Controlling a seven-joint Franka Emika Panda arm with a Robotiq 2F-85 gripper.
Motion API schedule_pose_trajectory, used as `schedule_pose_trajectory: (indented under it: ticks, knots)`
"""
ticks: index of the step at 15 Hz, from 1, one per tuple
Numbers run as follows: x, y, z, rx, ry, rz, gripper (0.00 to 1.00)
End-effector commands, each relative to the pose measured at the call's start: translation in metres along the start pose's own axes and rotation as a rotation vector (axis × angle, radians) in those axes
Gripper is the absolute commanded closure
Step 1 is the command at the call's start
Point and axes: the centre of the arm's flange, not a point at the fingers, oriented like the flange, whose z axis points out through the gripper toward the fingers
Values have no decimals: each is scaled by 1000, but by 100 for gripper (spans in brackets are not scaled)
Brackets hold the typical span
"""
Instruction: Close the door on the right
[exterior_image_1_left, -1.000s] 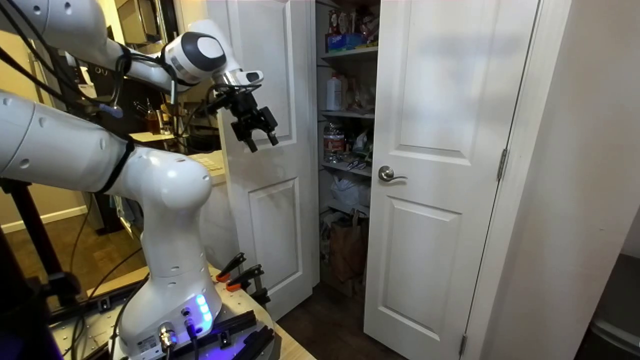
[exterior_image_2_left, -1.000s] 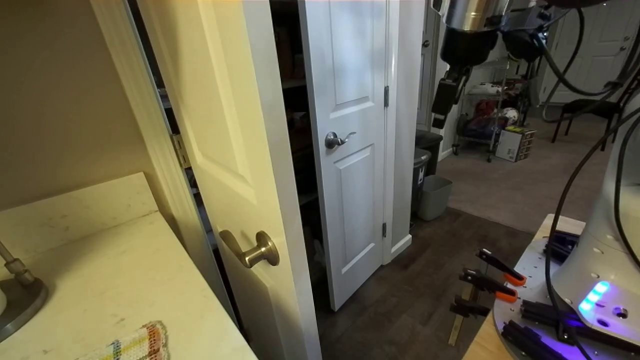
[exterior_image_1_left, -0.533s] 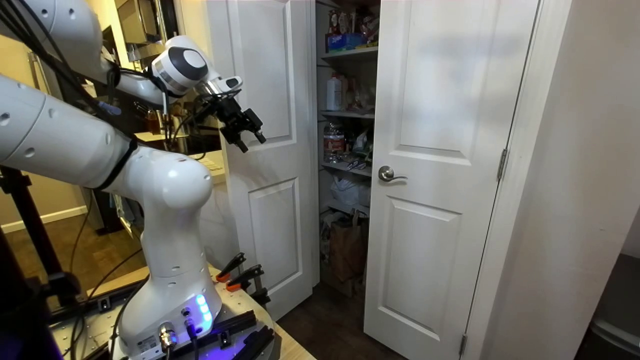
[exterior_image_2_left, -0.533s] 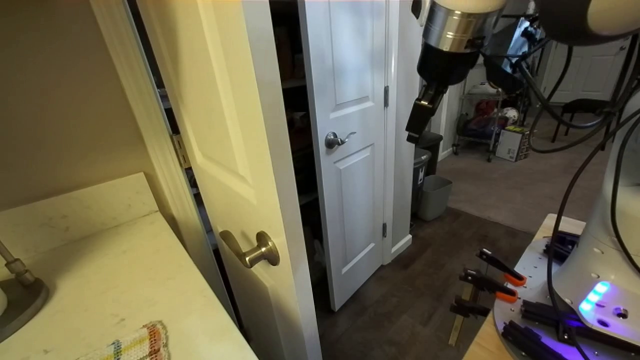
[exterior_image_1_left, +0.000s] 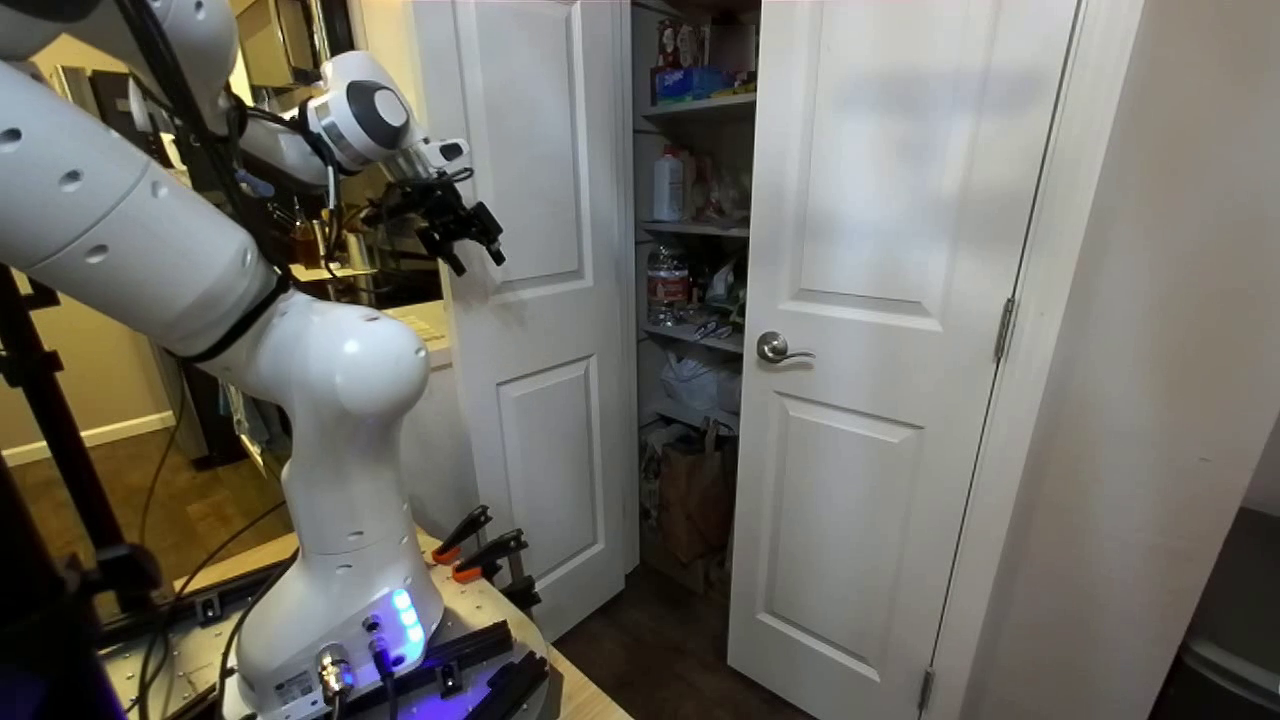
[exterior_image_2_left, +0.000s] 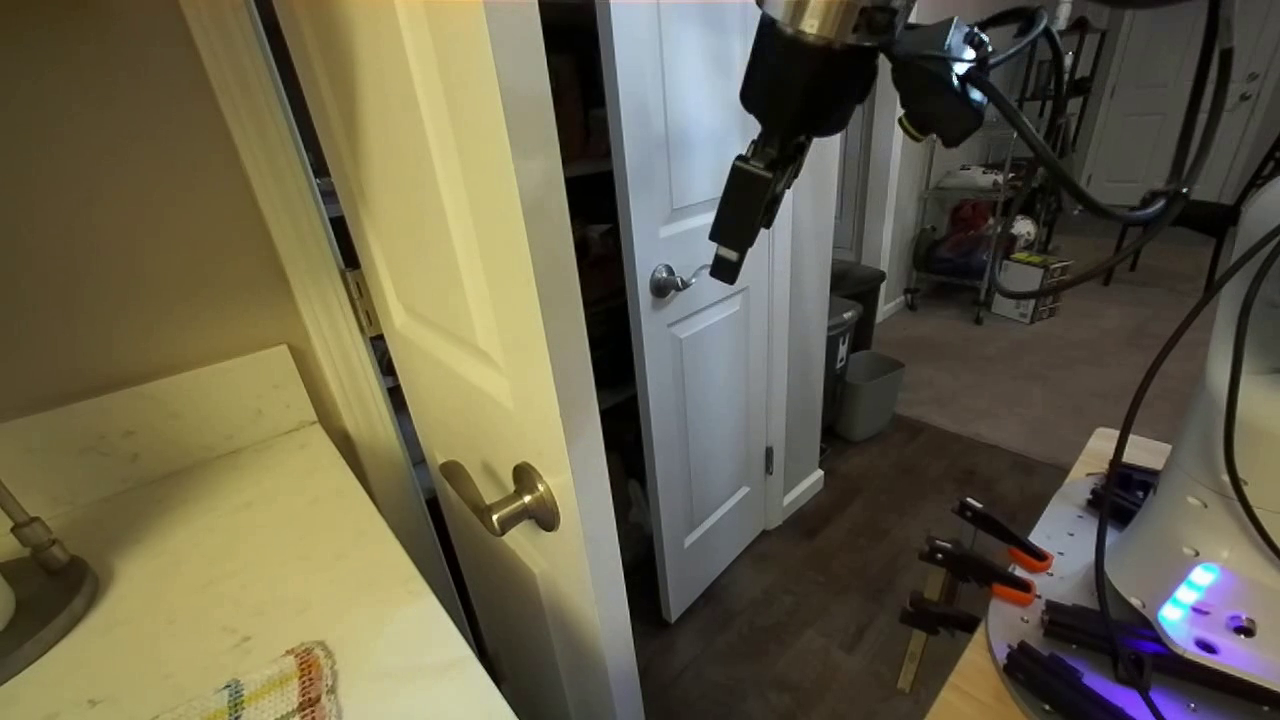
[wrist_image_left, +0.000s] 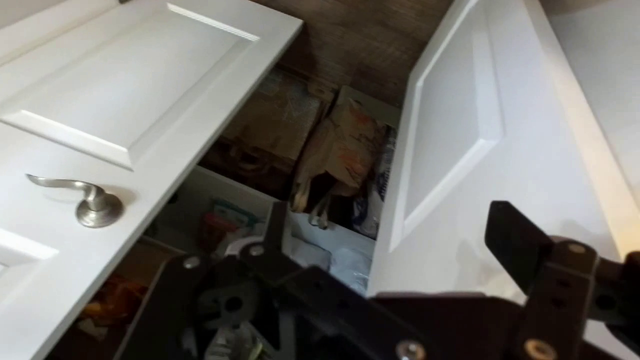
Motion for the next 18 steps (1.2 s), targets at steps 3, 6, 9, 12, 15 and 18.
schedule_pose_trajectory:
  ticks: [3,6,9,12,15,18]
  knots:
    - [25,-27,-5,268,6,21,0]
    - [28,-33,-3,340,-19,22,0]
    - [30,-34,1,391,-19,28,0]
    - [32,-25,5,426,3,39,0]
    - [34,-19,8,465,7,36,0]
    - [37,-18,12,499,1,12,0]
